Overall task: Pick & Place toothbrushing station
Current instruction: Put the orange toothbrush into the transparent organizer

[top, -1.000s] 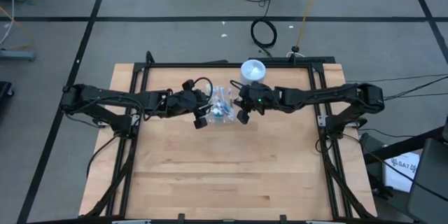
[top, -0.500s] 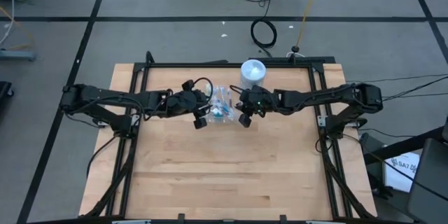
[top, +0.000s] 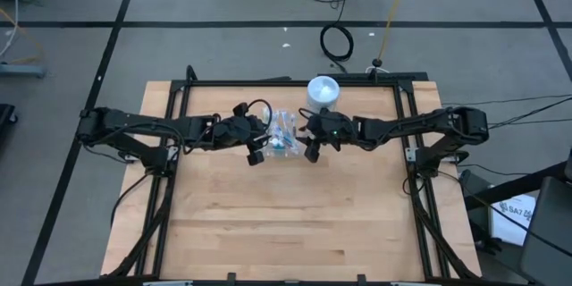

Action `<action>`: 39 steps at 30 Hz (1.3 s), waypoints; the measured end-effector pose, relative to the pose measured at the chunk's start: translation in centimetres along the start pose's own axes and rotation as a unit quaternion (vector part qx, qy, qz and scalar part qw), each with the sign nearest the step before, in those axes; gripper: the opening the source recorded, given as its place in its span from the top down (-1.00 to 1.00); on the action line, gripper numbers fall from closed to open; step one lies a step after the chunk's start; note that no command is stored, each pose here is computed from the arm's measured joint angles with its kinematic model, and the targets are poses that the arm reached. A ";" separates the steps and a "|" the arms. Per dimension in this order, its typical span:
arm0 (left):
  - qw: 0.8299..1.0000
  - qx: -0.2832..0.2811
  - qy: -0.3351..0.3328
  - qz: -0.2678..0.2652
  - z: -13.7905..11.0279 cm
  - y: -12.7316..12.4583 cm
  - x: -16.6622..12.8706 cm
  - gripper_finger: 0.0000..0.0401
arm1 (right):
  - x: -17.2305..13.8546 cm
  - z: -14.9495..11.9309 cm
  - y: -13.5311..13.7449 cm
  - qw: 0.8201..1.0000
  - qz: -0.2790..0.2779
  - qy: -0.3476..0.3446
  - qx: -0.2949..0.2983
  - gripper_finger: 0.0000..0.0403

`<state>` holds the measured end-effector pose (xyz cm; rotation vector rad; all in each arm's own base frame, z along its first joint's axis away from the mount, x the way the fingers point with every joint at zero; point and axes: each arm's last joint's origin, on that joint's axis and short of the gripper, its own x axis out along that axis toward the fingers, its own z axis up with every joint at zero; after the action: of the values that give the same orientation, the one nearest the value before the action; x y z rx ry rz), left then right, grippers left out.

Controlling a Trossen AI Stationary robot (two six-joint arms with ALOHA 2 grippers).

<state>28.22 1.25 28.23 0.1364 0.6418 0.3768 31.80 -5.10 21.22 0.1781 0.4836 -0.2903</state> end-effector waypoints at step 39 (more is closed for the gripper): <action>1.000 -0.004 0.017 0.000 -0.3 0.0 0.0 0.17 | 0.5 -0.8 0.2 1.000 -0.001 0.025 -0.008 0.87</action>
<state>28.01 1.24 27.97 0.1233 0.6730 0.3821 31.94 -4.87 20.31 0.1708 0.5352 -0.2837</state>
